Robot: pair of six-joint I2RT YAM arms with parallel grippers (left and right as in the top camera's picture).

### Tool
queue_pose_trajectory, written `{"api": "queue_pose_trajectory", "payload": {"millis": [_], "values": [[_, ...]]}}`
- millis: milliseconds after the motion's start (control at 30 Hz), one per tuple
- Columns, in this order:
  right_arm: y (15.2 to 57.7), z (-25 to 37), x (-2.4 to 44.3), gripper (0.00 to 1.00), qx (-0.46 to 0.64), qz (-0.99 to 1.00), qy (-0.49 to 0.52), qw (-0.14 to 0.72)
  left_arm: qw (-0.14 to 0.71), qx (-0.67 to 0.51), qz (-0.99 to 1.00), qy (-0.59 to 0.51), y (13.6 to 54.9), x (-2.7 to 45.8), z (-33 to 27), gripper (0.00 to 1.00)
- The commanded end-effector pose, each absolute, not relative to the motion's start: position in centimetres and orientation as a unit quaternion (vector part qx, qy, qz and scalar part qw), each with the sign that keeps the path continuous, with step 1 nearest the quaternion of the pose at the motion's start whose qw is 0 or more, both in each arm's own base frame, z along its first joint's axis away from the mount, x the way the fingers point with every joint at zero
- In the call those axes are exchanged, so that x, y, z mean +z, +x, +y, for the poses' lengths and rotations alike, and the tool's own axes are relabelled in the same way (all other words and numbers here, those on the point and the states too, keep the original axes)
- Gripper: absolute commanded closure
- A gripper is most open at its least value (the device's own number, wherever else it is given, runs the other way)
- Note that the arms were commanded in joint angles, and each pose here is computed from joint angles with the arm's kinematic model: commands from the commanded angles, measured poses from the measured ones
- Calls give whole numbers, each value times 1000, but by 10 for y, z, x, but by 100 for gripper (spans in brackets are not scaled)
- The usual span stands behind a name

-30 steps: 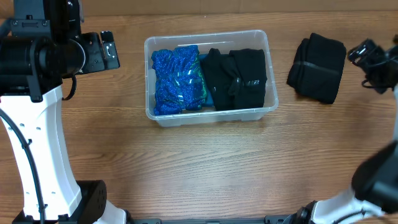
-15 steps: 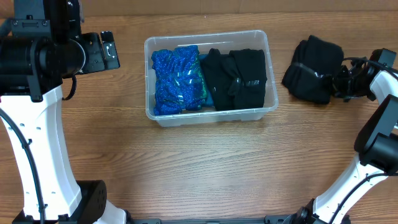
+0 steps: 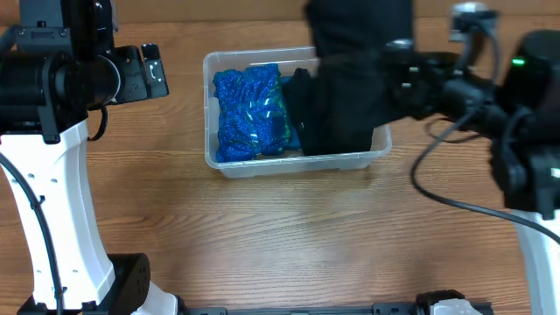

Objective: Pack container

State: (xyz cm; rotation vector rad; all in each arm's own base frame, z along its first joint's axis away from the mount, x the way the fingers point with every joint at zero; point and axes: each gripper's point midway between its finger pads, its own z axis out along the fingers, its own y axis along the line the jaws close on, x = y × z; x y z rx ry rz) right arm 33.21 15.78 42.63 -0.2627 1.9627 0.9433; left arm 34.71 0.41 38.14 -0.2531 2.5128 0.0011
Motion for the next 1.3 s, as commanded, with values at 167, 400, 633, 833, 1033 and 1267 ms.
{"api": "queue_pose_trajectory", "payload": {"millis": [167, 400, 633, 833, 1033, 1267], "values": [[432, 220, 251, 96, 324, 900, -12, 293, 303, 8, 948, -92, 348, 381, 7, 0], [412, 155, 125, 53, 114, 978, 106, 139, 303, 8, 949, -92, 348, 381, 7, 0], [362, 147, 292, 0, 154, 934, -6, 322, 303, 8, 949, -92, 348, 381, 7, 0], [294, 123, 353, 0, 176, 909, -15, 376, 303, 8, 948, -92, 348, 381, 7, 0], [270, 66, 394, 0, 104, 877, 31, 468, 303, 8, 948, -92, 348, 381, 7, 0], [203, -1, 457, 0, 30, 789, 83, 608, 303, 8, 949, -92, 348, 381, 7, 0]]}}
